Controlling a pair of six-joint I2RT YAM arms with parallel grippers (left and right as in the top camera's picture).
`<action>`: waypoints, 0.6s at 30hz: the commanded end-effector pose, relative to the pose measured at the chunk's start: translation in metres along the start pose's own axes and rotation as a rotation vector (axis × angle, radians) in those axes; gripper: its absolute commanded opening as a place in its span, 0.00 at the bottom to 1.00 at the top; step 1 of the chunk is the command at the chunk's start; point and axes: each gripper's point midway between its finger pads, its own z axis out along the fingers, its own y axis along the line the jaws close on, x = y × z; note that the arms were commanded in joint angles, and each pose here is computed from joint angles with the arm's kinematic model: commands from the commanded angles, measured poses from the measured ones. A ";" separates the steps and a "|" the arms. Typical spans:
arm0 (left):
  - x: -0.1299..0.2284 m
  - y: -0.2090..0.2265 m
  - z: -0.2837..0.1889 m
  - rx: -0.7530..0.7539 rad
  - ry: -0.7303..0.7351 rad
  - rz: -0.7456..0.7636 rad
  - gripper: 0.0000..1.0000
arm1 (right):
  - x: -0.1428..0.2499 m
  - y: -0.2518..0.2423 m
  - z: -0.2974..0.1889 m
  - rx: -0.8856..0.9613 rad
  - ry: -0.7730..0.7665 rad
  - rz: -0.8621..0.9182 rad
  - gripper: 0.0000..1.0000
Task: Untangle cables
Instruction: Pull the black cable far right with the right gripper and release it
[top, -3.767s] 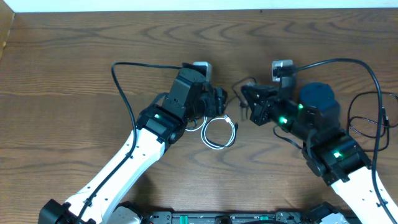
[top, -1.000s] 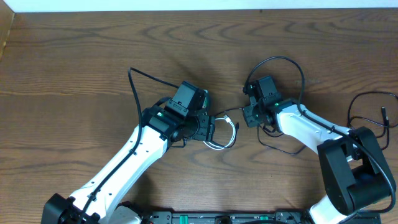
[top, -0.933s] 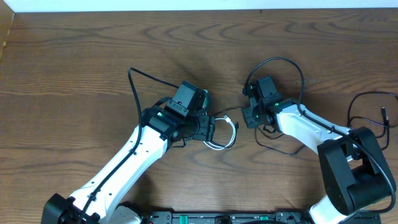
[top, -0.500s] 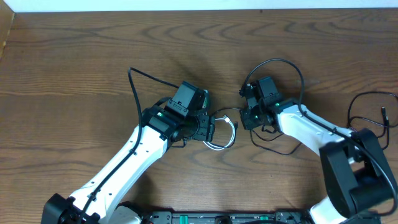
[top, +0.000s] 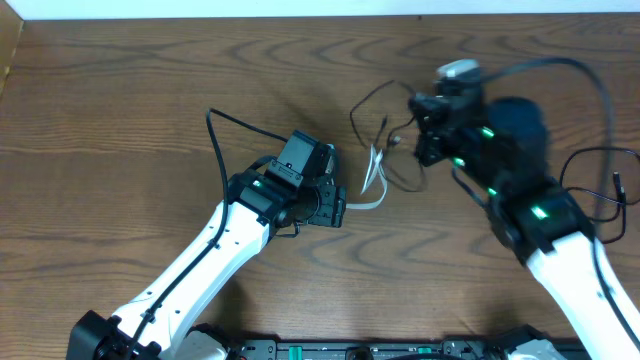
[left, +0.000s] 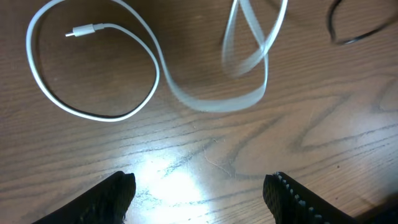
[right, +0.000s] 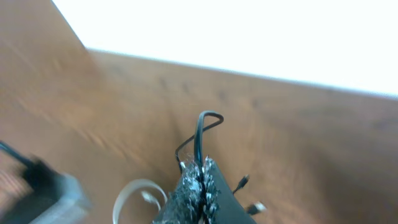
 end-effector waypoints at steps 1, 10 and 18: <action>0.000 0.004 0.003 -0.019 0.006 -0.010 0.71 | -0.032 0.009 -0.029 -0.018 -0.110 0.027 0.01; 0.001 0.005 0.004 -0.020 0.010 -0.011 0.71 | -0.069 0.025 -0.074 -0.048 -0.265 -0.003 0.01; 0.001 0.005 0.004 -0.020 0.010 -0.011 0.71 | -0.110 0.034 -0.096 -0.081 -0.446 0.004 0.01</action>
